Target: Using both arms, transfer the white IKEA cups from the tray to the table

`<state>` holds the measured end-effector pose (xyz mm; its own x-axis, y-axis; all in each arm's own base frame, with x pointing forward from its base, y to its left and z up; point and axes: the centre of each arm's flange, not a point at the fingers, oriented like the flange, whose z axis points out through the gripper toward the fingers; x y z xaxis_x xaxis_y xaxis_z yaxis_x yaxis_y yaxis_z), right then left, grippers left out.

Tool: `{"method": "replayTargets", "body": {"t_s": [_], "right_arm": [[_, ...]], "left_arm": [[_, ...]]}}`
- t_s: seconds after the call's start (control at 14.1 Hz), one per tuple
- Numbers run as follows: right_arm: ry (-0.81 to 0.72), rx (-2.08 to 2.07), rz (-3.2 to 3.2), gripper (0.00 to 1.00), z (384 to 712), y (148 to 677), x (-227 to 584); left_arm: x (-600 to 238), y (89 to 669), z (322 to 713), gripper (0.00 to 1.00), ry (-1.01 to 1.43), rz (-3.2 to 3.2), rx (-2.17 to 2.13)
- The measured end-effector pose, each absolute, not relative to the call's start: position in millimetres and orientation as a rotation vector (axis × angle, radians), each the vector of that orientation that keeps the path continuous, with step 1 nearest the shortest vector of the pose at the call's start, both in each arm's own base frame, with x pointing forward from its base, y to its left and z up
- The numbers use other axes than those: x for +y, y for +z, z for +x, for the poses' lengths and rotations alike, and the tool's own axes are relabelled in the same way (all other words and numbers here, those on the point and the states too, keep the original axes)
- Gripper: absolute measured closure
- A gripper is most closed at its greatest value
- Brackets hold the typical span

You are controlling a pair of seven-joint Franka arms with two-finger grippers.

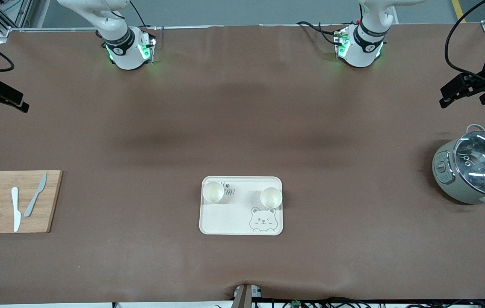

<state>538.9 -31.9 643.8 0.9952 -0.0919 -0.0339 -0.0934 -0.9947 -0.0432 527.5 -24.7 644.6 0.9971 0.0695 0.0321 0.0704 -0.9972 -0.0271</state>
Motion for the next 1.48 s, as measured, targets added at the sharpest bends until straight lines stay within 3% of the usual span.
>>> {"method": "replayTargets", "body": {"t_s": [0.64,1.48], "right_arm": [[0.049,0.141,-3.093,0.0,538.9,643.8,-31.0],[0.072,0.142,-3.092,0.0,544.4,634.7,-31.6]], "left_arm": [[-38.3,611.6,547.2,0.0,0.03,-3.113,-0.064],[-207.0,473.3,629.0,0.0,0.015,-3.152,-0.131]]}}
